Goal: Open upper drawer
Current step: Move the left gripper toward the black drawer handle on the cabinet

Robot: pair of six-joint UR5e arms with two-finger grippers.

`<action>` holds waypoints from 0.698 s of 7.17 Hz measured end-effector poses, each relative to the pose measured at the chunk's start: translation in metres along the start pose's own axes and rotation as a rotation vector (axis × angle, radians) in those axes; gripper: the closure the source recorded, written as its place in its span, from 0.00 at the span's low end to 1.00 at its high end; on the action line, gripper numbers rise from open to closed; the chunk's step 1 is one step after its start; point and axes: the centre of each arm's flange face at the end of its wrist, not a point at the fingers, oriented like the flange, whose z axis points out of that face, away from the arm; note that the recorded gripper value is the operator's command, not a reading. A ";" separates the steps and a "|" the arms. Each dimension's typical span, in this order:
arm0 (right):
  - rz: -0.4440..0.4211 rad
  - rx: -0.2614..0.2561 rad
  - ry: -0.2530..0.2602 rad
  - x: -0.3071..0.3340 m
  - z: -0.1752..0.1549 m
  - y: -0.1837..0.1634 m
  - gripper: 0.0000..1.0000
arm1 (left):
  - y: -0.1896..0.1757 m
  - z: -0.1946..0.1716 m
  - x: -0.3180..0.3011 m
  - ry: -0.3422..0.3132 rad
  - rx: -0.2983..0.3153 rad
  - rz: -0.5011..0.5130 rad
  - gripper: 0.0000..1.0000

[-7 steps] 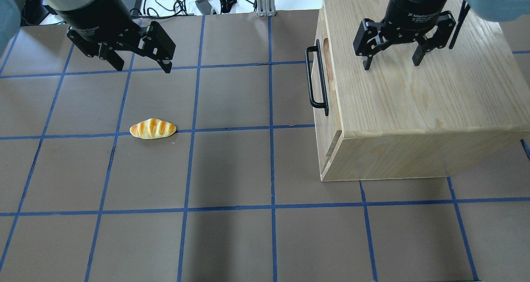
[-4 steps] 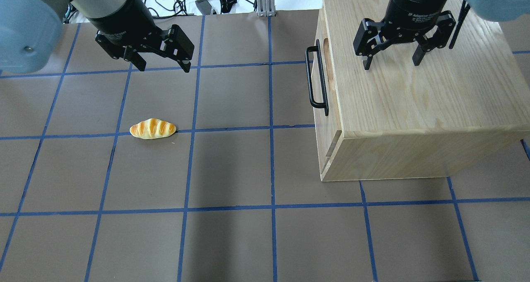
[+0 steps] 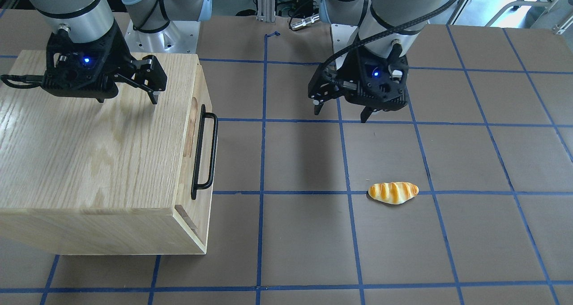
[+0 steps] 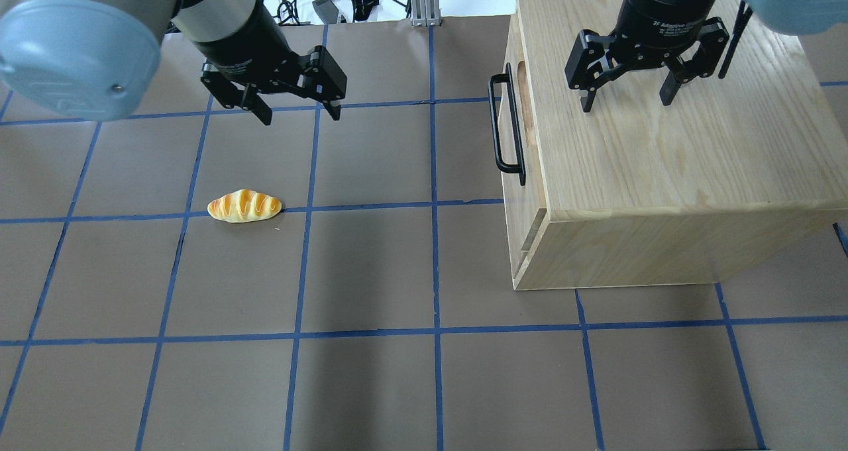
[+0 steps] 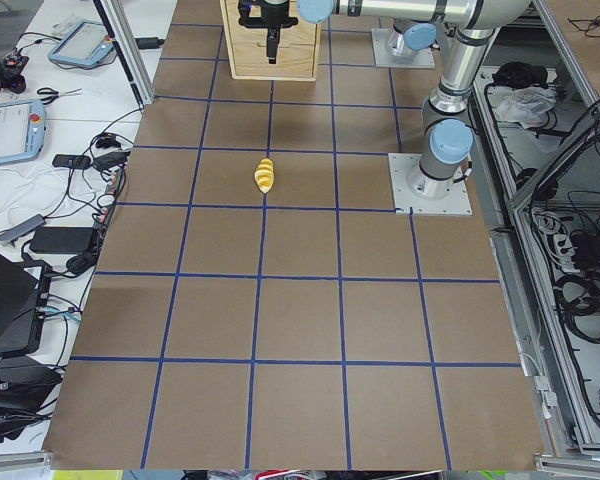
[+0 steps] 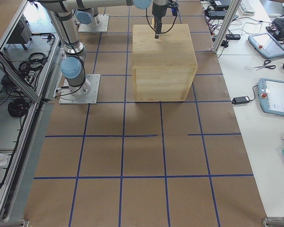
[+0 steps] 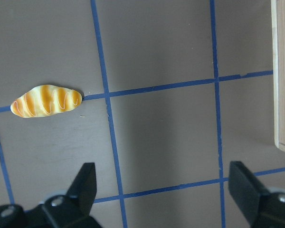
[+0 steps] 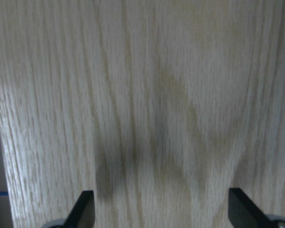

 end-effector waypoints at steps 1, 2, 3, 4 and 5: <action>0.000 0.000 0.000 0.000 0.000 0.000 0.00 | -0.012 0.020 0.022 0.064 0.021 -0.032 0.00; 0.001 0.000 0.000 0.000 0.000 0.000 0.00 | -0.021 0.036 0.041 0.136 0.032 -0.078 0.00; 0.002 0.000 0.000 0.001 0.000 0.000 0.00 | -0.026 0.051 0.061 0.205 0.031 -0.127 0.00; 0.001 0.000 0.000 0.000 0.000 0.000 0.00 | -0.031 0.063 0.078 0.249 0.043 -0.163 0.00; 0.001 0.000 0.000 0.000 0.000 0.000 0.00 | -0.035 0.074 0.091 0.274 0.052 -0.190 0.00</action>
